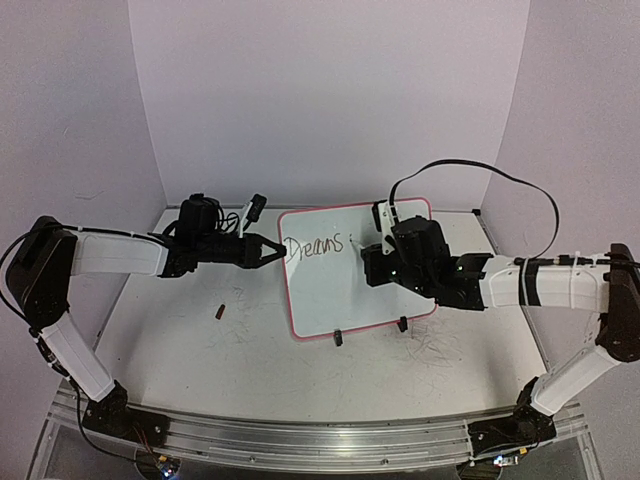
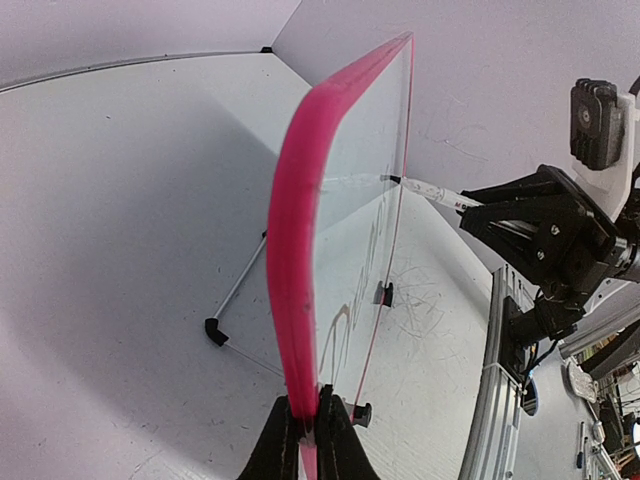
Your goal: Write a sentence on the whiteboard
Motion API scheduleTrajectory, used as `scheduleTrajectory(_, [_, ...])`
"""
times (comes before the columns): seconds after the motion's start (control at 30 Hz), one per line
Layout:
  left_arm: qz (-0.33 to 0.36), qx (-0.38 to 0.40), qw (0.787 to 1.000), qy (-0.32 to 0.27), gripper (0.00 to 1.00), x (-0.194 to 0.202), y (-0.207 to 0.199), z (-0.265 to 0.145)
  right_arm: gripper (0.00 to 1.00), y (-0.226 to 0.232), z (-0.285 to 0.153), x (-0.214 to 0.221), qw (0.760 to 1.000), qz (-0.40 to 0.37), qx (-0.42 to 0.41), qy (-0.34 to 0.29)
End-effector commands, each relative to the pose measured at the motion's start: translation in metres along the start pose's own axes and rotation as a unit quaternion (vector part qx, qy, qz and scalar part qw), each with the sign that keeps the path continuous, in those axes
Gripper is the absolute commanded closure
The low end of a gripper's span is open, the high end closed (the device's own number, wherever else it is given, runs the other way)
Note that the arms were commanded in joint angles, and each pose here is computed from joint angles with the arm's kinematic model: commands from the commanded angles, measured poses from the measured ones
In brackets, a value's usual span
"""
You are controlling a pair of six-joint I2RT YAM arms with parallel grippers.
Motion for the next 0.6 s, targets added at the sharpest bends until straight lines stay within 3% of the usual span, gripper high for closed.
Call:
scheduleTrajectory(0.0, [0.034,0.018,0.999,-0.003,1.0,-0.009,-0.018,0.0,1.0,-0.001,-0.004,0.012,1.0,0.005,0.004,0.015])
scheduleTrajectory(0.27, [0.035,0.019,0.999,-0.002,1.0,-0.008,-0.019,0.001,1.0,0.001,-0.006,0.016,1.0,0.007,0.005,0.017])
scheduleTrajectory(0.57, [0.037,0.017,0.999,-0.002,1.0,-0.008,-0.019,0.001,1.0,0.004,-0.023,-0.019,0.999,0.018,-0.01,-0.027])
Point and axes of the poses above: each gripper's point midway between its finger pads, its own z axis out along the fingers, its own y axis along the line the jaws close on, x = y × z, the point moved 2 cm from there along -z, back along the fingers, and after that the axes turned 4 degrees about -z, right-handed, at the moved point
